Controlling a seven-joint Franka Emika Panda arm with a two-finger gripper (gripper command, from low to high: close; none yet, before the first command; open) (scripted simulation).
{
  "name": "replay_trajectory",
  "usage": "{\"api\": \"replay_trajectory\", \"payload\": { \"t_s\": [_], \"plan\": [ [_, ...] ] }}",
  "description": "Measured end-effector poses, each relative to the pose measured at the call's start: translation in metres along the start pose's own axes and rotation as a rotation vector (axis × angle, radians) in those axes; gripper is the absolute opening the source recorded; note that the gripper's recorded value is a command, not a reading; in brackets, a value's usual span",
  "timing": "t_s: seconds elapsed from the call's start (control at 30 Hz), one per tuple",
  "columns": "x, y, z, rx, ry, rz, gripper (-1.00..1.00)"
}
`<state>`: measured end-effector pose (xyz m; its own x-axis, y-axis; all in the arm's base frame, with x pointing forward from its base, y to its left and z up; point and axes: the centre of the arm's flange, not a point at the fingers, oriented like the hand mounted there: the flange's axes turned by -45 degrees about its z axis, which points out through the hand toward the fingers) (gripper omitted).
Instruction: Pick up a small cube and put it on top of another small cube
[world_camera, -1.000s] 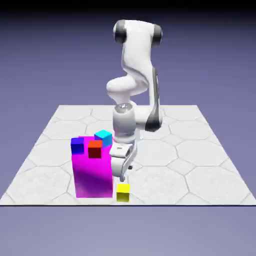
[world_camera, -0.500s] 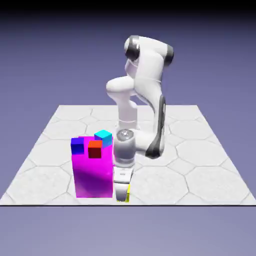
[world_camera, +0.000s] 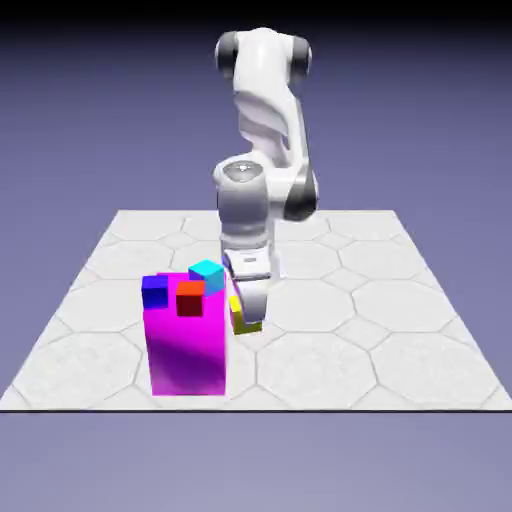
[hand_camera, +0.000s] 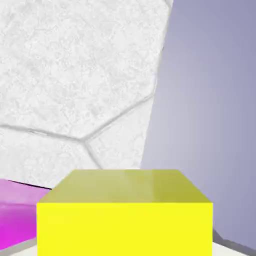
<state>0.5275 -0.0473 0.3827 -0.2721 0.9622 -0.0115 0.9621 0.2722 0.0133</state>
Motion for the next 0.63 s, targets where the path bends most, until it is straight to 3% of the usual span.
{"api": "replay_trajectory", "payload": {
  "t_s": [0.2,0.27,0.4,0.43,0.5,0.63],
  "plan": [
    [-0.065,-0.046,-0.088,0.012,-0.028,-0.096,-1.0],
    [-0.068,-0.048,-0.088,0.013,-0.019,-0.094,-1.0],
    [-0.069,-0.048,-0.023,0.013,-0.018,-0.095,-1.0],
    [-0.069,-0.049,-0.018,0.013,-0.019,-0.094,1.0],
    [-0.069,-0.048,-0.018,0.011,-0.018,-0.094,1.0],
    [-0.068,-0.047,-0.083,0.011,-0.018,-0.095,1.0]
  ]
}}
